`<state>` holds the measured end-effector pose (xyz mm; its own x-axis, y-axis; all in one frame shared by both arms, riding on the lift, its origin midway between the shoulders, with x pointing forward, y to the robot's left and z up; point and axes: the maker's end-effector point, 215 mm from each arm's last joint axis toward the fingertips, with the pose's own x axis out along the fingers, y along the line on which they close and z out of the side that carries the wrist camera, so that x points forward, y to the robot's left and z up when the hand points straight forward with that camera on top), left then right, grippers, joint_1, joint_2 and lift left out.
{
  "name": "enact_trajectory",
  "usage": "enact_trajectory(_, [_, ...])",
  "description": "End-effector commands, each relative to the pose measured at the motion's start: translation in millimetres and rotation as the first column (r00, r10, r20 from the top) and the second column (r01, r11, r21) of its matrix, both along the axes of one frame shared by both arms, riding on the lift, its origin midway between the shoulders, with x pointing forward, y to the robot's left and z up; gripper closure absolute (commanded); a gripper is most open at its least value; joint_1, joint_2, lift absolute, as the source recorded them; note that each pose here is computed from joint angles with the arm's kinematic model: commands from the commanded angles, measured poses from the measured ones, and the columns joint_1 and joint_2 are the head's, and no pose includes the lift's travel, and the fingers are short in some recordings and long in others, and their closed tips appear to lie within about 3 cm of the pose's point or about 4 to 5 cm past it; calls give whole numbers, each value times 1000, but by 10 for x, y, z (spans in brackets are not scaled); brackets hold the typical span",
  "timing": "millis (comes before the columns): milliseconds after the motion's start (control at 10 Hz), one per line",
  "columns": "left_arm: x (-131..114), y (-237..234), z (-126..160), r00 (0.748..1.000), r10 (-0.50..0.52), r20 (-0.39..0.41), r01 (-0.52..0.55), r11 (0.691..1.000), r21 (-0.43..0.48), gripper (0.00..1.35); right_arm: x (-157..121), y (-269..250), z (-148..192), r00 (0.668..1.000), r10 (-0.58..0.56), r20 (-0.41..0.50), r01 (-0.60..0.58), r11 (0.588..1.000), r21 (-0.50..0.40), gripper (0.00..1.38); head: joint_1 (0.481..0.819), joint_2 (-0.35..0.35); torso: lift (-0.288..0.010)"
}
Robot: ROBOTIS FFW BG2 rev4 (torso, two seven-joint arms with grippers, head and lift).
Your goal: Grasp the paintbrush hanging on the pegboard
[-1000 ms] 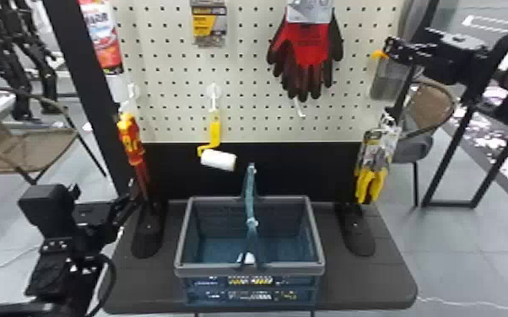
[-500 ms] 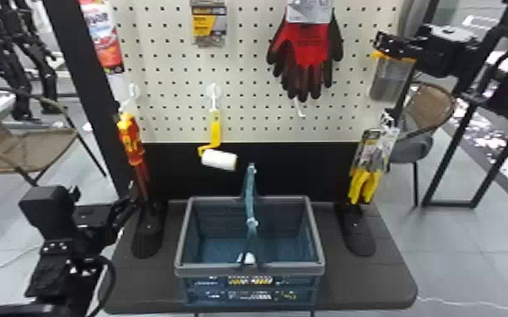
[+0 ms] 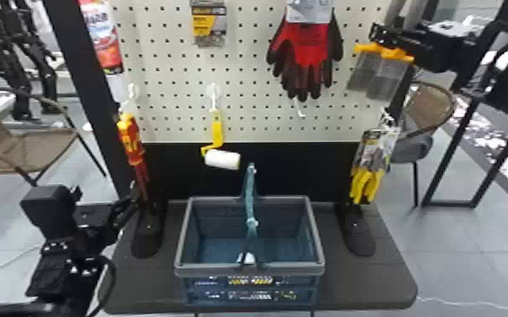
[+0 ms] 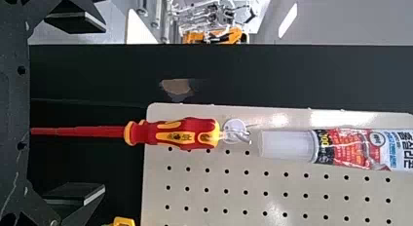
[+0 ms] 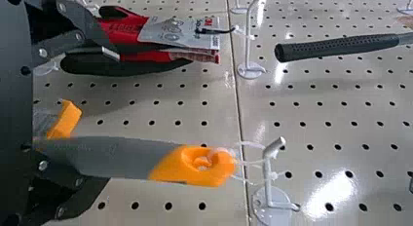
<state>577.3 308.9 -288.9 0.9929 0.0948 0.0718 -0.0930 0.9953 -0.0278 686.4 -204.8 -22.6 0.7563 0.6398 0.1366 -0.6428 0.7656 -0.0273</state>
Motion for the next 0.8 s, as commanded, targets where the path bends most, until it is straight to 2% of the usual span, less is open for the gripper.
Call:
enact_trajectory(0, [-14,21,-11,1000,3,-1,-3,1000,-2,147,-5,-50,-17,1000,-20,-2,20,1000,-14,1098,549,0,-100])
enact_trajectory(100, [-20,29,-1,1000,4,2,-4,1000,-2,147,-3,-66,-23,1000,-25,-5,25,1000,-15,1131,549,0,-100])
enact_trajectory(700, [-21,29,13,1000,4,7,-4,1000,-5,147,-12,-168,-76,999,-49,-13,49,999,-20,1131,549,0,-100])
